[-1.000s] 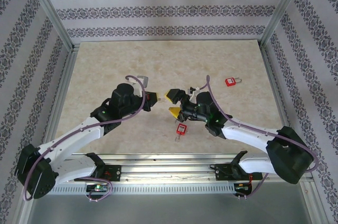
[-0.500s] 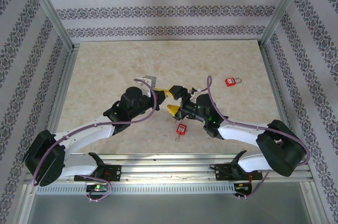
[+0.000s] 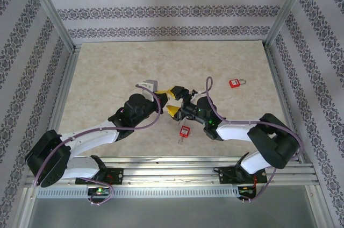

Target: Unlock with the key

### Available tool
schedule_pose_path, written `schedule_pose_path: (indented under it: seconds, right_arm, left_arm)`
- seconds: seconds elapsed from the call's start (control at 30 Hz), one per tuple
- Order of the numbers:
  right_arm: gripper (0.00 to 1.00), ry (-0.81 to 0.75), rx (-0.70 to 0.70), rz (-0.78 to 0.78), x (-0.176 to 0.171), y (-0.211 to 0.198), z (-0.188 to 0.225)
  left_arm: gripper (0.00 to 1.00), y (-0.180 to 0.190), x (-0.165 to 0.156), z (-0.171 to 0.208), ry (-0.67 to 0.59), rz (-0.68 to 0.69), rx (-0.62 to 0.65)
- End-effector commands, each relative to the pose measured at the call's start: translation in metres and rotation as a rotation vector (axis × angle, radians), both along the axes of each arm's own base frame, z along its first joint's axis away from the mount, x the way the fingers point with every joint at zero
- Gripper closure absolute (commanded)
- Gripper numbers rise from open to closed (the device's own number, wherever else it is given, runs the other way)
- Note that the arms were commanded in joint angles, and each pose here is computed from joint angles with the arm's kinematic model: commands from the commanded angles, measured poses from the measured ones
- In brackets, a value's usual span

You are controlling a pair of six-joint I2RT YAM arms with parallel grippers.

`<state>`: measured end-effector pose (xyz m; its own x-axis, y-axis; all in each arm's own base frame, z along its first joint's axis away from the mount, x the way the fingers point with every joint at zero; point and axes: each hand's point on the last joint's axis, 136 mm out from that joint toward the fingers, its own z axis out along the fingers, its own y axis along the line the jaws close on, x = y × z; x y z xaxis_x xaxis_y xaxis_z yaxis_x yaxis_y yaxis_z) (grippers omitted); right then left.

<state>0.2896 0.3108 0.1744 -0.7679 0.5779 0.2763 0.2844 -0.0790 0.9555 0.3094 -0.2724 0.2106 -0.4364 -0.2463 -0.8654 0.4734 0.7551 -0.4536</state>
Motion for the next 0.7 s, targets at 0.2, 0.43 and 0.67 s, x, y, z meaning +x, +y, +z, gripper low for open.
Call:
schedule_pose_path:
  seconds: [0.2,0.43,0.67]
  right_arm:
    - [0.10,-0.020,0.078,-0.036,0.011,0.002,0.014]
    - [0.21,-0.034,0.070,-0.033,0.010,-0.001,0.018]
    - [0.36,-0.042,0.051,-0.048,0.009,-0.011,0.017]
  left_arm:
    - [1.00,-0.032,-0.034,0.021,-0.075,-0.156,-0.070]
    - [1.00,-0.026,-0.035,0.018,-0.073,-0.142,-0.054]
    - [1.00,-0.022,-0.037,0.013,-0.067,-0.134,-0.051]
